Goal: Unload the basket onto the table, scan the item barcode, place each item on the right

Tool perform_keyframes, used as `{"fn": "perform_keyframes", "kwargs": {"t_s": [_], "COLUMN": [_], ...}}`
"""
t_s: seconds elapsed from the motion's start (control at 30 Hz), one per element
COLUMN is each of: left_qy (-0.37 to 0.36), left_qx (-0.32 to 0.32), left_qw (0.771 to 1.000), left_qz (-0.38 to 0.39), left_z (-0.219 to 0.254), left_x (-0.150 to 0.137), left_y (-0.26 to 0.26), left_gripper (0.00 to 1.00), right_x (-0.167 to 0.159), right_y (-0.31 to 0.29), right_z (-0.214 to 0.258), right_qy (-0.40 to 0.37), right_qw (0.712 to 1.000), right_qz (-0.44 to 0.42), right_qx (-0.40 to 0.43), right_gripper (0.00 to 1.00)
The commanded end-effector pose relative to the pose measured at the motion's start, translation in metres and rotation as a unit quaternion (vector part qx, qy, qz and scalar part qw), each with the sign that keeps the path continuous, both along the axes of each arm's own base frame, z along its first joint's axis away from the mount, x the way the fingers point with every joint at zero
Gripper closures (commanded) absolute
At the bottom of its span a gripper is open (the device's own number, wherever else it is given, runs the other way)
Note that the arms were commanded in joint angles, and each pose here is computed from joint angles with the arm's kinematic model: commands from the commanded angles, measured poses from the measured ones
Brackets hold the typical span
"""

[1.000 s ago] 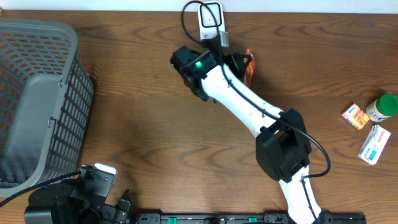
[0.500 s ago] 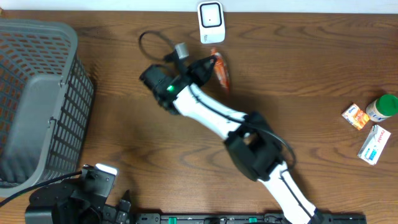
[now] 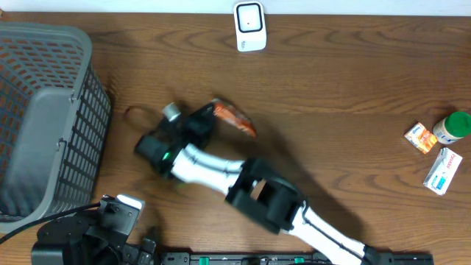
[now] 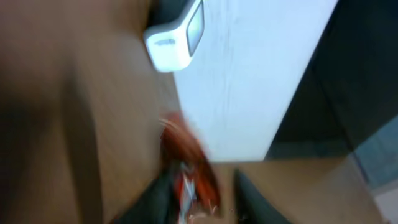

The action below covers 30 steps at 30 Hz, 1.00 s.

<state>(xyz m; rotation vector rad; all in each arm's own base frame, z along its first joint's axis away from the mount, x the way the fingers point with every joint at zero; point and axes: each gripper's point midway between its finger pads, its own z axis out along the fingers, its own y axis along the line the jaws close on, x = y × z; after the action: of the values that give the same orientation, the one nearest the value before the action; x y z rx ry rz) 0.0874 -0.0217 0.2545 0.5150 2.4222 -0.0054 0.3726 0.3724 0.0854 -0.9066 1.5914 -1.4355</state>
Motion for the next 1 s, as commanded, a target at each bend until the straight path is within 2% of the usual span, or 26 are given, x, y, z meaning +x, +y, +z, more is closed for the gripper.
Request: {"fn": "perform_keyframes", "kwargs": {"t_s": [0.0, 0.03, 0.1, 0.23, 0.3, 0.37, 0.43, 0.7, 0.83, 0.97], "left_qy": [-0.004, -0.004, -0.004, -0.004, -0.004, -0.004, -0.004, -0.004, -0.004, -0.004], "left_qx": [0.003, 0.003, 0.003, 0.003, 0.003, 0.003, 0.003, 0.003, 0.003, 0.003], "left_qw": [1.0, 1.0, 1.0, 1.0, 1.0, 1.0, 1.0, 1.0, 1.0, 1.0], "left_qz": [-0.003, -0.003, -0.003, -0.003, -0.003, -0.003, -0.003, -0.003, -0.003, -0.003], "left_z": [0.002, 0.002, 0.002, 0.002, 0.002, 0.002, 0.002, 0.002, 0.002, 0.002], "left_x": [-0.001, -0.001, -0.001, -0.001, -0.001, -0.001, -0.001, -0.001, -0.001, -0.001], "left_y": [0.0, 0.0, 0.0, 0.0, 0.0, 0.0, 0.0, 0.0, 0.0, 0.0], "left_gripper": [0.05, 0.05, 0.05, 0.05, 0.05, 0.05, 0.05, 0.05, 0.05, 0.05], "right_x": [-0.028, -0.04, -0.056, -0.084, -0.09, -0.09, -0.088, -0.057, -0.052, -0.056], "right_y": [0.028, 0.039, 0.053, 0.073, 0.07, 0.063, 0.05, -0.023, -0.036, -0.025], "right_z": [-0.001, -0.002, -0.006, -0.033, -0.044, -0.054, -0.066, -0.082, -0.097, -0.117], "right_qy": [0.01, 0.008, 0.015, 0.091, 0.118, 0.15, 0.187, 0.23, 0.278, 0.327], "right_qw": [0.999, 0.998, 0.996, 0.987, 0.983, 0.98, 0.976, 0.965, 0.947, 0.92], "right_qz": [0.04, 0.055, 0.076, 0.117, 0.114, 0.106, 0.087, -0.046, -0.077, -0.084], "right_qx": [0.012, 0.022, 0.039, 0.065, 0.076, 0.074, 0.073, 0.117, 0.141, 0.201], "right_gripper": [0.52, 0.42, 0.37, 0.36, 0.2, 0.11, 0.05, 0.13, 0.1, 0.08]}}
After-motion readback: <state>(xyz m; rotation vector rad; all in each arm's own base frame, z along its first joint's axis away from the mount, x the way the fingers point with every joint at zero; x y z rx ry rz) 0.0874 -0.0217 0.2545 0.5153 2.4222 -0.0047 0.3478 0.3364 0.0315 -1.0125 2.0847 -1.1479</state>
